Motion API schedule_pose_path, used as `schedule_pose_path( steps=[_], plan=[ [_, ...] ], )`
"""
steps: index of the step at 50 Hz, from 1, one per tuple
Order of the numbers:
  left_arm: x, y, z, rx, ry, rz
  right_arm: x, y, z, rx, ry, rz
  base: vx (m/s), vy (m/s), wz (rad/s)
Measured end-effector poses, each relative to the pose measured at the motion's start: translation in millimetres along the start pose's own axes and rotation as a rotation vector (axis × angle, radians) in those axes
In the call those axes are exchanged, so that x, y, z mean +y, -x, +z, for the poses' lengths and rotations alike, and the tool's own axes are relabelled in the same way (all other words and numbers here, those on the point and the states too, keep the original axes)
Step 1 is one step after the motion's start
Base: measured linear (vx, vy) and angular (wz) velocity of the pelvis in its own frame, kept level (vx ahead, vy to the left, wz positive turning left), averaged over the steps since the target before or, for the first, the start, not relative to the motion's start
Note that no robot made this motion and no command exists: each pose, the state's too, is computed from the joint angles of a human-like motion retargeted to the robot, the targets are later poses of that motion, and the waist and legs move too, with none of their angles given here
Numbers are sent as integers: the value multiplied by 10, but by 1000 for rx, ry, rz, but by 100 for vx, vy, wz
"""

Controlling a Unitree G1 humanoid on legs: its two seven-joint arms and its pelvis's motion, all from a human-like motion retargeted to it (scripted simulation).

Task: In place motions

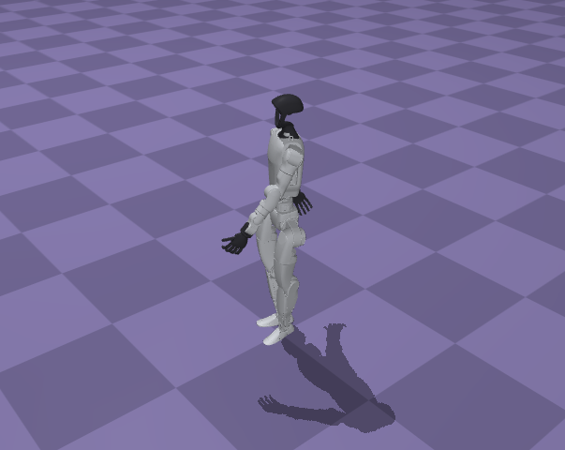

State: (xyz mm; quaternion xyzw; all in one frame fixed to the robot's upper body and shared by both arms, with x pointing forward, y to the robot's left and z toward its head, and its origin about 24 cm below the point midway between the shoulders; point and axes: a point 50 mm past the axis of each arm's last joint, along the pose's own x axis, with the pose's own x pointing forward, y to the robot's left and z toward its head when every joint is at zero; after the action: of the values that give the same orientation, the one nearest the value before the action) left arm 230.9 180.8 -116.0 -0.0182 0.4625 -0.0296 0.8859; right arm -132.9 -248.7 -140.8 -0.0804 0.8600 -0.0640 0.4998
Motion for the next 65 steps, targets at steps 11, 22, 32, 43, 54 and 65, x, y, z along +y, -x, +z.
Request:
schedule_pose_path(
  steps=[11,22,32,43,54,65],
  plan=[
    [-27,444,-1658,531,9,28,433,361,1163,-350,181,120,0,3,29],
    [50,2054,-3373,1094,224,181,1055,1734,2670,-999,197,402,0,1,-8],
    [-60,2393,-3572,1180,433,255,1028,2053,2867,-1158,409,260,0,0,0],
    [35,894,-2345,722,174,124,609,712,1758,-606,423,119,0,-2,-12],
    [77,40,-336,83,-63,58,7,26,142,-44,71,19,0,-1,-14],
    [38,47,-425,89,-38,35,102,41,234,-74,-46,35,0,0,2]
  ],
)
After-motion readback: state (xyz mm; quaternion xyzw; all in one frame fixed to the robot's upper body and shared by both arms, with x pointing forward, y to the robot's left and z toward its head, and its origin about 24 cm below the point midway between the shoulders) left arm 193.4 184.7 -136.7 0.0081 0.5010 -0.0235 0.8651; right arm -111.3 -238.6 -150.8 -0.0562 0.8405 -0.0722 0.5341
